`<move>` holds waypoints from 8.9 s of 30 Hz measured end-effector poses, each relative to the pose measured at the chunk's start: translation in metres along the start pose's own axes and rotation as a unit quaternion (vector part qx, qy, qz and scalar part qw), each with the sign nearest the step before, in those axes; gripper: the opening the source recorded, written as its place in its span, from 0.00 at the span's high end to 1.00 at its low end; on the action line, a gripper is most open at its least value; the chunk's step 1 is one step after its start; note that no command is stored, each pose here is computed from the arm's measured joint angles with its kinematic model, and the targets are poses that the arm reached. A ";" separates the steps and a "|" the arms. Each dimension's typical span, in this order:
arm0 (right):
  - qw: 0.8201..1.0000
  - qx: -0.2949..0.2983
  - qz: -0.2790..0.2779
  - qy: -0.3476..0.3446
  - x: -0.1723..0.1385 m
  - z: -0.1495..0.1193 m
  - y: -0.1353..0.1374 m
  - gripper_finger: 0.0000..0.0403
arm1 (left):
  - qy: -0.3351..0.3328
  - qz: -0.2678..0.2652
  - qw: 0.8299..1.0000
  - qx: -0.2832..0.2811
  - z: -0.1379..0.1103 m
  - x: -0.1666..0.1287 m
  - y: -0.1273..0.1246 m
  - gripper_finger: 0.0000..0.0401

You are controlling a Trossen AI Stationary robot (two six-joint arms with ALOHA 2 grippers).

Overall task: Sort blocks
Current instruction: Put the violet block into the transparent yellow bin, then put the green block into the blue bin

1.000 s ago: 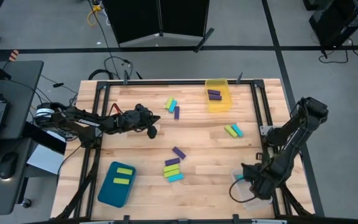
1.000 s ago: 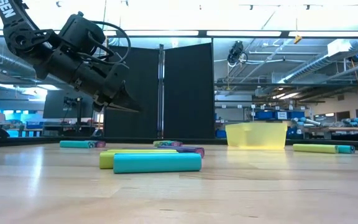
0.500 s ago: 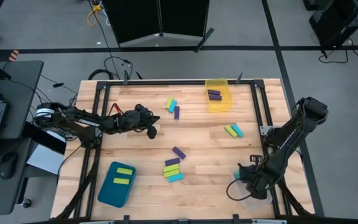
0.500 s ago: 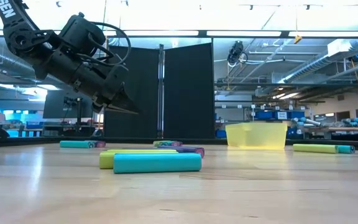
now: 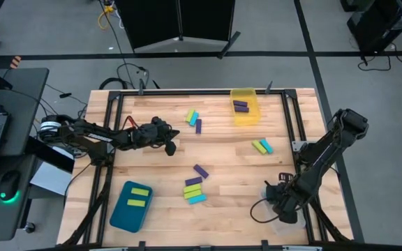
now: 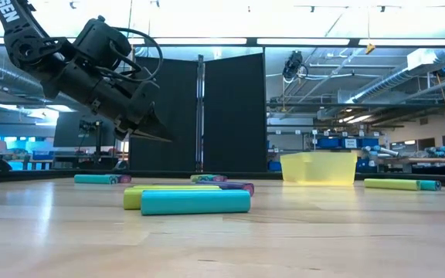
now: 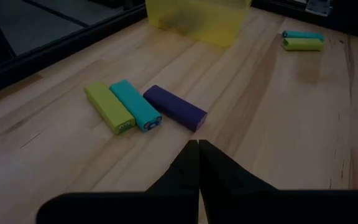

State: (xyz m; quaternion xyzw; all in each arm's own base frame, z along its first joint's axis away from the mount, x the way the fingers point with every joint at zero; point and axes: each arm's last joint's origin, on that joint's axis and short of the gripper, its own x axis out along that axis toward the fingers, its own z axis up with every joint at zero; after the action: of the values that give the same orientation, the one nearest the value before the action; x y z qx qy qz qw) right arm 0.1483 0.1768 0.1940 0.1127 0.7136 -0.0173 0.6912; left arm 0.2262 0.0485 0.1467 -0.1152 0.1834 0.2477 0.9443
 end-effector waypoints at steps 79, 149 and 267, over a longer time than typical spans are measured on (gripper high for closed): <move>0.948 0.140 -0.072 -0.276 0.047 0.282 -0.090 0.68 | 0.010 -0.254 0.953 0.164 -0.012 -0.019 -0.051 0.98; 0.973 -0.053 -0.156 -0.160 -0.020 0.154 -0.335 0.70 | 0.025 -0.244 0.955 0.165 -0.015 -0.018 -0.050 0.98; 0.902 -0.056 -0.141 -0.405 -0.022 0.189 -0.120 0.95 | 0.141 0.083 0.984 -0.075 0.044 0.103 0.053 0.64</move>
State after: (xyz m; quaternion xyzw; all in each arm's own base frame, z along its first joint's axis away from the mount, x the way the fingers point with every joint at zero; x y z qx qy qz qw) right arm 0.3126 0.0225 0.1918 -0.0445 0.3799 -0.1183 0.9164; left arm 0.2953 0.1515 0.1382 -0.2041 0.3041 0.3196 0.8739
